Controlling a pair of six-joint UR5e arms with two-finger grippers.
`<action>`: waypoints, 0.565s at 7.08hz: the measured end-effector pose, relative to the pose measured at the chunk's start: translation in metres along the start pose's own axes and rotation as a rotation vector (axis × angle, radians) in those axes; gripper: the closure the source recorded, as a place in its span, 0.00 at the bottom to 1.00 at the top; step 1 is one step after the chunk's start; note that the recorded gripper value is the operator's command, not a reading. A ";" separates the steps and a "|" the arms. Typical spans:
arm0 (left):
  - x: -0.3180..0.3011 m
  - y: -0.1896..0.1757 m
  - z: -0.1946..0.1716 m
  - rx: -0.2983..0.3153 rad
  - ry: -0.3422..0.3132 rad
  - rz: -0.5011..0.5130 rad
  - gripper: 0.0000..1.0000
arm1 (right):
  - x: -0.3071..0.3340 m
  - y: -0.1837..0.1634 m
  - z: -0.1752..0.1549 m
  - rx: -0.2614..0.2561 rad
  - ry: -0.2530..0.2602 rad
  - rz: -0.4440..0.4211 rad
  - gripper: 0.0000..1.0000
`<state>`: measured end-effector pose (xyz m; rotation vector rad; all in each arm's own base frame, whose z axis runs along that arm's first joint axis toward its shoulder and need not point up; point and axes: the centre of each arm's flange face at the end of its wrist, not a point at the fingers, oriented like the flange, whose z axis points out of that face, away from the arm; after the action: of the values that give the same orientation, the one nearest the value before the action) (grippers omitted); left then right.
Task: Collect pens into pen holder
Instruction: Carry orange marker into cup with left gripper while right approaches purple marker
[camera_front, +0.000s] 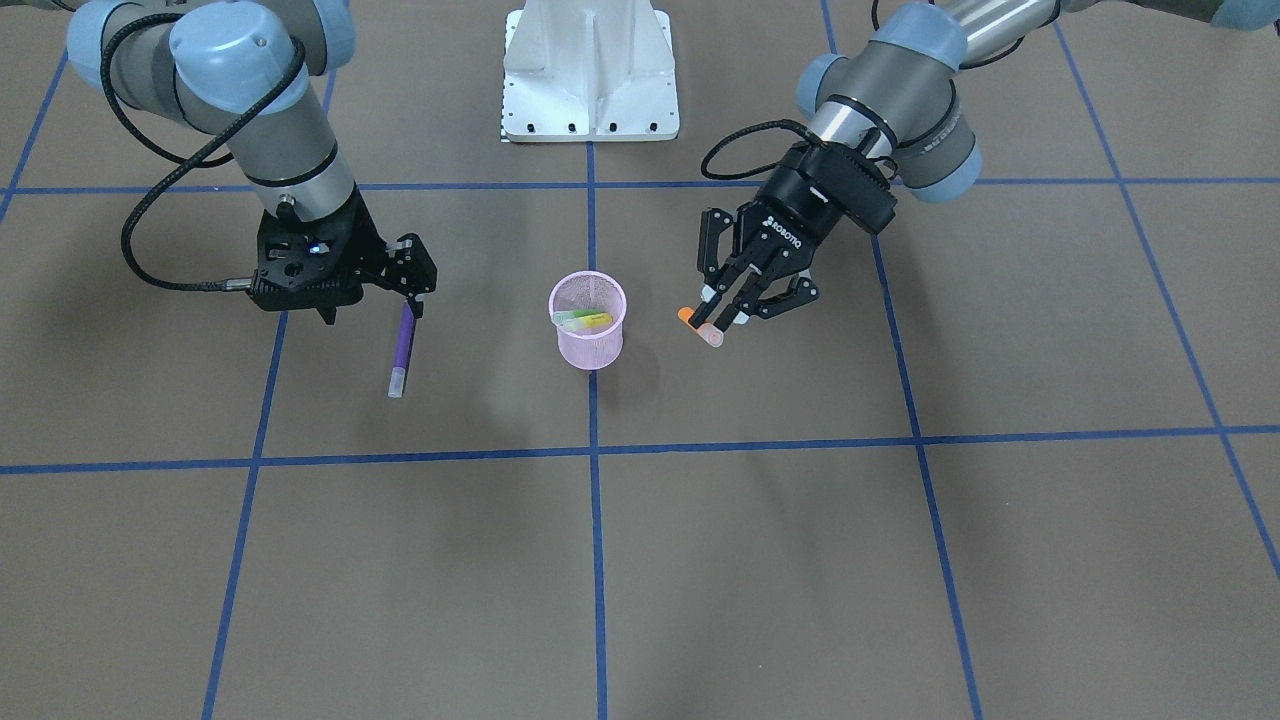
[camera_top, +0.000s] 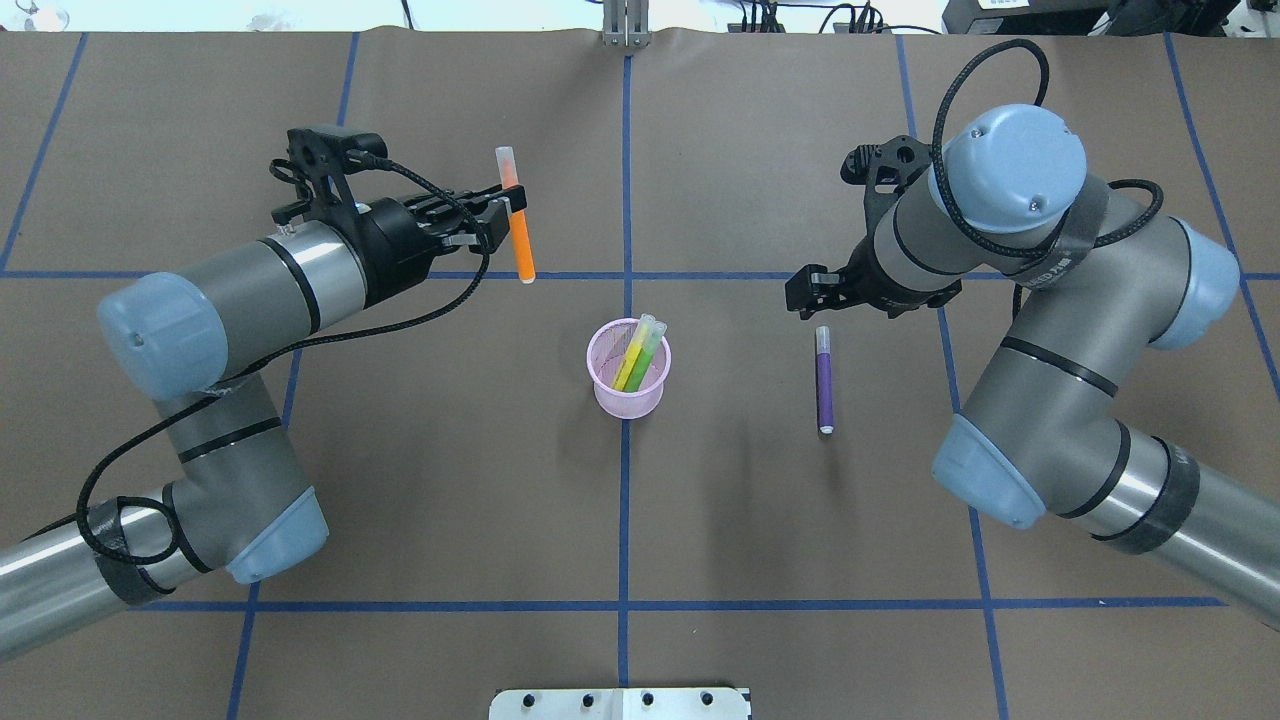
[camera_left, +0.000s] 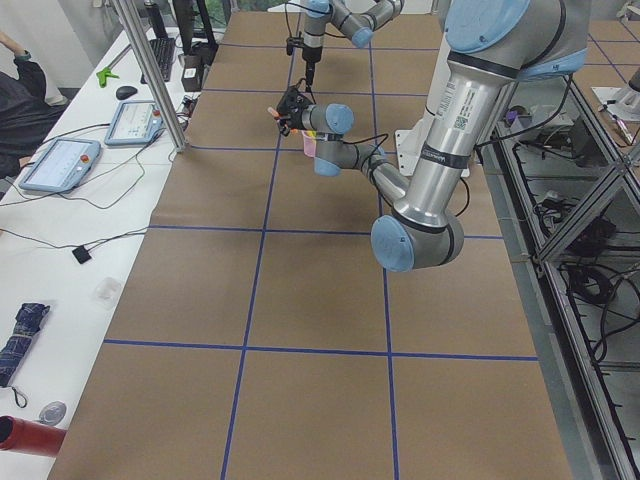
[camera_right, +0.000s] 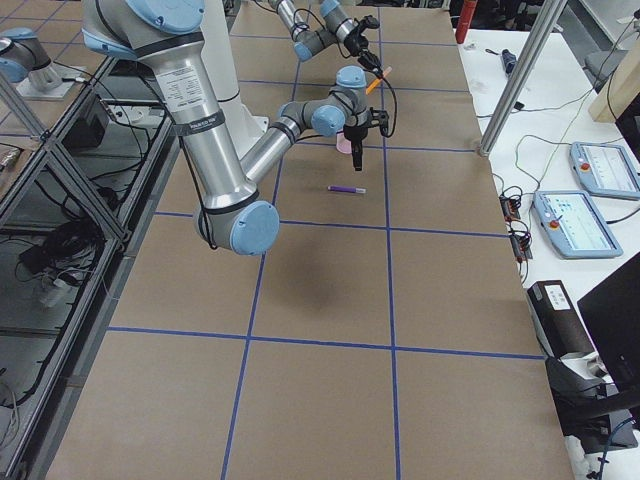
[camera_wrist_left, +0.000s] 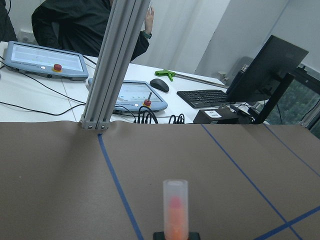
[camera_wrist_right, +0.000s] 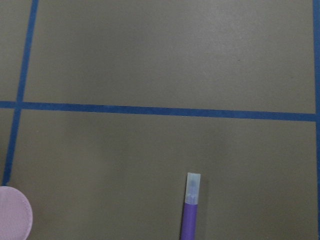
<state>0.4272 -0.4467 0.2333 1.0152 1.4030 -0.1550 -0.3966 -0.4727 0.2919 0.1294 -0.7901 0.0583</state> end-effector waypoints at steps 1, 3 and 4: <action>0.017 0.013 0.004 0.010 0.025 -0.018 1.00 | 0.005 -0.004 0.012 -0.016 0.013 0.039 0.00; 0.036 0.038 0.020 0.002 0.034 -0.030 1.00 | 0.010 -0.010 0.034 -0.030 0.027 0.074 0.00; 0.038 0.052 0.036 -0.006 0.017 -0.026 1.00 | 0.011 -0.011 0.040 -0.036 0.035 0.081 0.00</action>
<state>0.4957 -0.4220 0.2202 0.9959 1.4319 -0.1615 -0.4159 -0.4892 0.3271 0.0622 -0.7608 0.1222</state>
